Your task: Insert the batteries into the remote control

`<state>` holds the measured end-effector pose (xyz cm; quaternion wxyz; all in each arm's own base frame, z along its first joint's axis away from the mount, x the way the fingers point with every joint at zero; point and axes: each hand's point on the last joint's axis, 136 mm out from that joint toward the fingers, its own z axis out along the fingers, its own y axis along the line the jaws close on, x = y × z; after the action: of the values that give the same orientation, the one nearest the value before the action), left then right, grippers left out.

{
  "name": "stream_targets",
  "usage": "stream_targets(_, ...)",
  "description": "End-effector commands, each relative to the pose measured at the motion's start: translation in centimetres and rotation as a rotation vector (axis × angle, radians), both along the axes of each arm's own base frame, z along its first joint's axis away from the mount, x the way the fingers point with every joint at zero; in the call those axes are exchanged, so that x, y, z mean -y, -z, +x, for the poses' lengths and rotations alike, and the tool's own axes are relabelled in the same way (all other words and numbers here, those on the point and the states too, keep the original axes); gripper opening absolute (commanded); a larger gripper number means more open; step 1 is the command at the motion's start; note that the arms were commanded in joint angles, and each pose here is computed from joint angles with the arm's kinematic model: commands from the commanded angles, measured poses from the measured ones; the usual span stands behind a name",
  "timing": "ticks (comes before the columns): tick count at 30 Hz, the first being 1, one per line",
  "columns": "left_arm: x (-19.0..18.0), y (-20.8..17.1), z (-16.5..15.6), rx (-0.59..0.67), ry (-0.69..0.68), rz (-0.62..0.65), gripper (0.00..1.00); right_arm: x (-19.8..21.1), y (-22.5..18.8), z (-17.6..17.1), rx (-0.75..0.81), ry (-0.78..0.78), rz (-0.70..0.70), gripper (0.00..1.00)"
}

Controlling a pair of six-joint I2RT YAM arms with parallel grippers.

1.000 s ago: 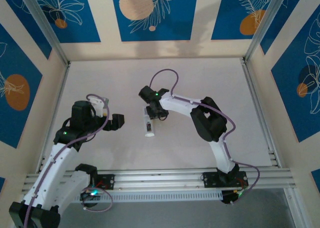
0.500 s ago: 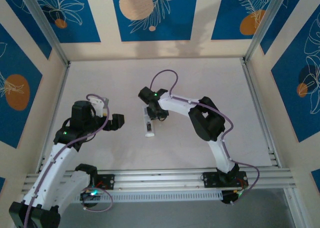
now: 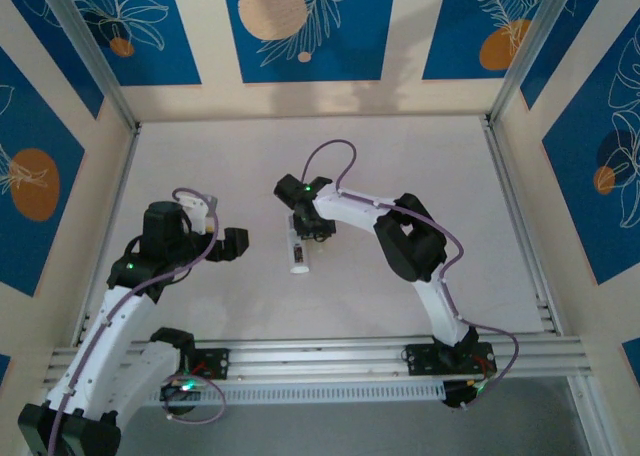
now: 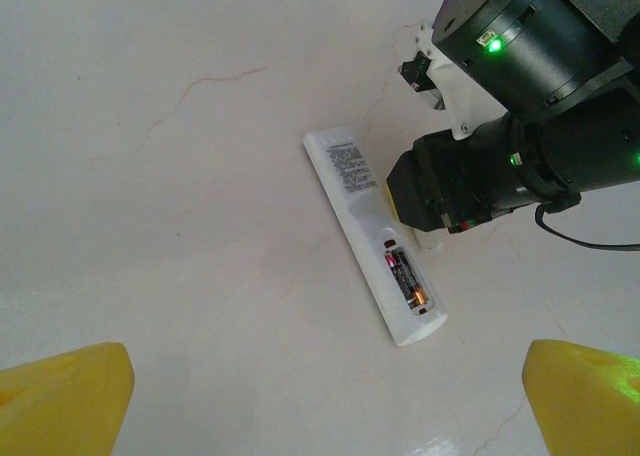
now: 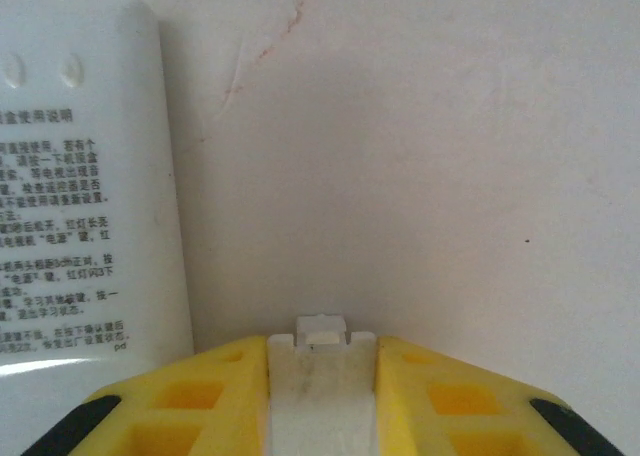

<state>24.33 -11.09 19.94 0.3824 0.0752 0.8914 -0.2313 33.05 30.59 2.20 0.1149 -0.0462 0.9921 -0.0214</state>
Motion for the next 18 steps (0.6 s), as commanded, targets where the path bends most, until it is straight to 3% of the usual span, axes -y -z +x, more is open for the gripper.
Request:
stream_targets(1,-0.1,0.3,-0.2,-0.005,0.011,-0.005,1.0,0.6,1.0,-1.3,-0.038,0.019,-0.031,0.31)
stream_targets(18,-1.1,0.1,-0.1,0.014,-0.033,0.032,1.0,-2.4,-9.1,-1.4,0.168,-0.013,0.065,0.3)
